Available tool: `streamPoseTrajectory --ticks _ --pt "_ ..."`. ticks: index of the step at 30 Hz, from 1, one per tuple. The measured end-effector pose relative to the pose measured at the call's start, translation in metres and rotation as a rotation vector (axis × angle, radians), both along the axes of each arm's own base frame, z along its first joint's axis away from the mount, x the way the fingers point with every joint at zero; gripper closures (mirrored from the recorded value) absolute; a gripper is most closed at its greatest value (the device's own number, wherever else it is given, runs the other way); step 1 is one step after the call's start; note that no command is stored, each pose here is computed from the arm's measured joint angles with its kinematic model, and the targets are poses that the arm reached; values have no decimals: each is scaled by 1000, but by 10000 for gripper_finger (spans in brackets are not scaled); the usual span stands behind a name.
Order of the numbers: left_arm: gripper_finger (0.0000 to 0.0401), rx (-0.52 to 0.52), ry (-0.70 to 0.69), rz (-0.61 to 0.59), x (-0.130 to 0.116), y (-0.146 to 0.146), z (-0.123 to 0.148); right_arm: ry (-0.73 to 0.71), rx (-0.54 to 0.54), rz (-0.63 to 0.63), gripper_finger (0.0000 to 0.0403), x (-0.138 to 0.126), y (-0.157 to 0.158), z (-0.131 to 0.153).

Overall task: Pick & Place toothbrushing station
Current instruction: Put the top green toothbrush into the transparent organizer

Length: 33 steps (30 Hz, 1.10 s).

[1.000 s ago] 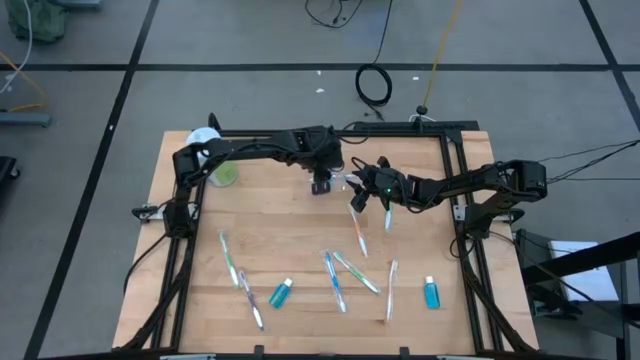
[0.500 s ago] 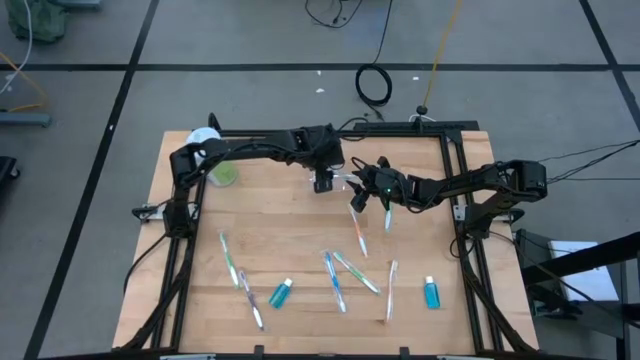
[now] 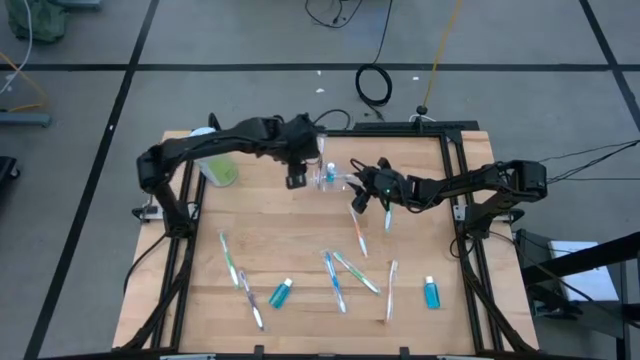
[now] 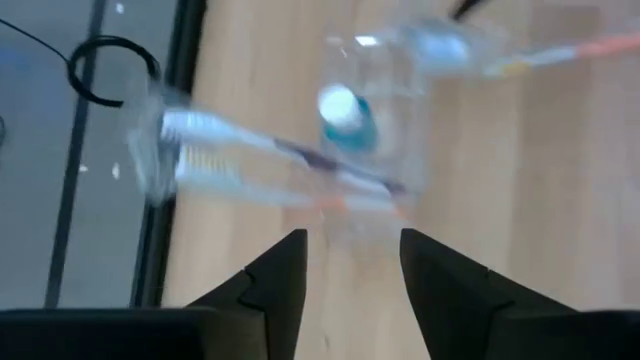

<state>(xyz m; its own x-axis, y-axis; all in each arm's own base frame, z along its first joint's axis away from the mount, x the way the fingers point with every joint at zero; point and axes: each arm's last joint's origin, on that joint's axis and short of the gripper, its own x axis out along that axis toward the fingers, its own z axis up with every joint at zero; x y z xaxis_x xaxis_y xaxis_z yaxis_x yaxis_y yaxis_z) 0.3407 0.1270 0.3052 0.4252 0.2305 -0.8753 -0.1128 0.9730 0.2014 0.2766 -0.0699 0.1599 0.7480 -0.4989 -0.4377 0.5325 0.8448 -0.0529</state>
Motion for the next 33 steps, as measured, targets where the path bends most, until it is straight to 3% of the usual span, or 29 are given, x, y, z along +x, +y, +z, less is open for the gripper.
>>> streamPoseTrajectory --ticks 5,9,16,22,27,33 --pt "238 -94 -27 66 -29 -1 24 93 28 12 248 -14 7 10" --pt "238 -142 -55 56 -51 -6 26 86 143 -36 248 -34 18 27" --pt "238 -180 -133 104 -80 -24 -18 113 393 -252 248 -66 28 32" --pt "238 -234 -226 175 -92 -42 -72 177 419 -414 248 -77 20 8" --pt "238 -278 -228 190 -97 -57 -110 187 517 -561 248 -92 10 -15" --pt "238 -291 -215 159 -101 -71 -128 93 586 -574 248 -98 4 -28"
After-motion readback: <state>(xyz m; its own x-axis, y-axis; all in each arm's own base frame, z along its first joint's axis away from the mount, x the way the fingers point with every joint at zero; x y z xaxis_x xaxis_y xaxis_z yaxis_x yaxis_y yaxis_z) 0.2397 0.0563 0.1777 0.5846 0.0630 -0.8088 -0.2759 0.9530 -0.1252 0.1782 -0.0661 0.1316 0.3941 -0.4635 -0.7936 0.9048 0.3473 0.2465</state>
